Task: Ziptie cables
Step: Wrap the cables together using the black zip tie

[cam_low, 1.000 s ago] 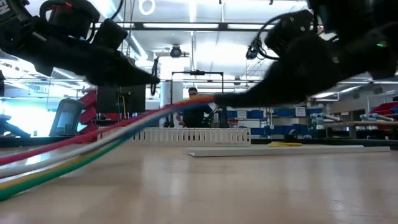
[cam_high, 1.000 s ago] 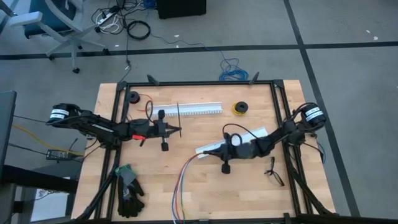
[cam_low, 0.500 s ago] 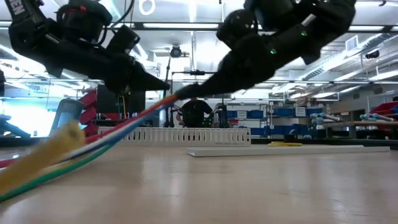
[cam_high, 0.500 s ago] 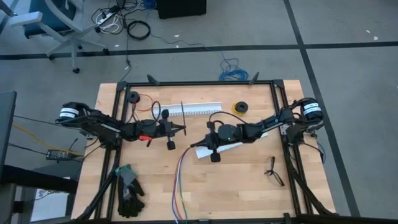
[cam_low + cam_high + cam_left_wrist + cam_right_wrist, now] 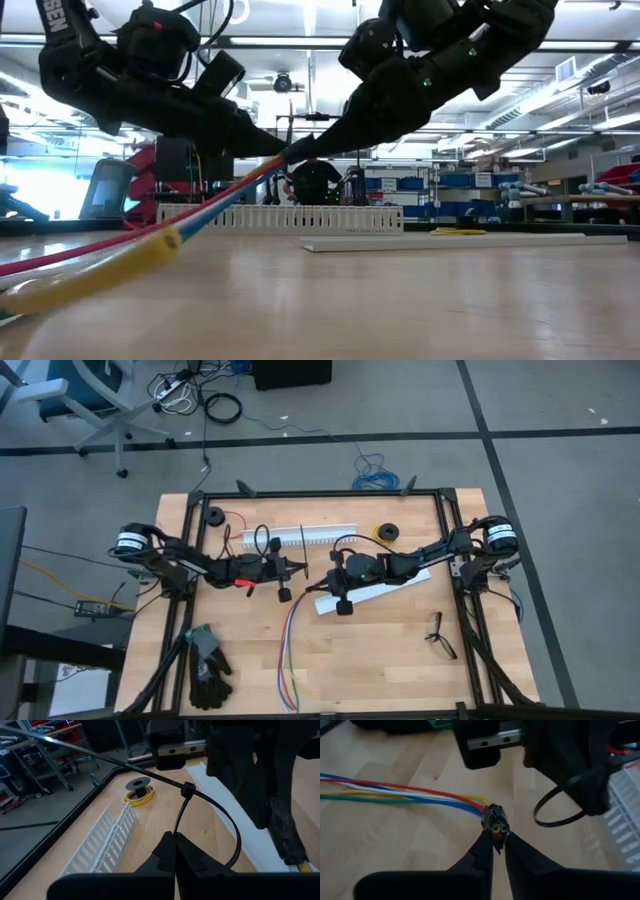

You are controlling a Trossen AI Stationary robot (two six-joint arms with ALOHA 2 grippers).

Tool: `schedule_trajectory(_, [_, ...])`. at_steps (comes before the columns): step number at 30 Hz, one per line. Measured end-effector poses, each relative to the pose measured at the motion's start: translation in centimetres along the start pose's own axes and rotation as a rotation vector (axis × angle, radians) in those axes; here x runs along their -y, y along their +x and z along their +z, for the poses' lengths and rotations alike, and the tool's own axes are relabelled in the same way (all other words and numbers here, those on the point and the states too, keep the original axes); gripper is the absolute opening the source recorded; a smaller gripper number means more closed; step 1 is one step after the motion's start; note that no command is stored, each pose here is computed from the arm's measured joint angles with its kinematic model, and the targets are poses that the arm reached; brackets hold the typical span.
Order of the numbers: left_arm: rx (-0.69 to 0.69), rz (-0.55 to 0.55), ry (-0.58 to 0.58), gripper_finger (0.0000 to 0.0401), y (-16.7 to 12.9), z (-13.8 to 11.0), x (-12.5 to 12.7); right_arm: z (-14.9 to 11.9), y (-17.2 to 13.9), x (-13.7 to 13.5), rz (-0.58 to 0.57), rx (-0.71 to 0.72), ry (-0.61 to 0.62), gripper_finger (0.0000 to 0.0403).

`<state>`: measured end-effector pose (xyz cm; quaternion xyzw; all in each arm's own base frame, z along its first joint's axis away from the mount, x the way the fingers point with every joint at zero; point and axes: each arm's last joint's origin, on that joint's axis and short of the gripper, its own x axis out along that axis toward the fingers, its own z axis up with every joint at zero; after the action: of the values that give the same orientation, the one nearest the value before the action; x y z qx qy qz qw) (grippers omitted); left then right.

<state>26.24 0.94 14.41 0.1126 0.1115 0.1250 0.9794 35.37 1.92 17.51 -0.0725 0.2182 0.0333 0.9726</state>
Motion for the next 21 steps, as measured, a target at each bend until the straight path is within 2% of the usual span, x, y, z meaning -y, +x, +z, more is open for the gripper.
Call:
schedule_trajectory(11, [0.002,0.019,-0.004,0.0001,2.2,0.2,0.0,-0.2,0.0,0.9,-0.032,-0.016,0.014,0.0125])
schedule_trajectory(18, [-0.034,0.003,0.001,0.0001,3.9,-0.7,0.6,-1.9,-0.7,1.9,-0.146,-0.226,0.011,0.0124])
schedule_trajectory(21, [0.003,0.006,-0.01,0.0001,4.8,-0.7,0.9,-2.3,-1.3,2.5,-0.151,-0.298,0.02,0.0114])
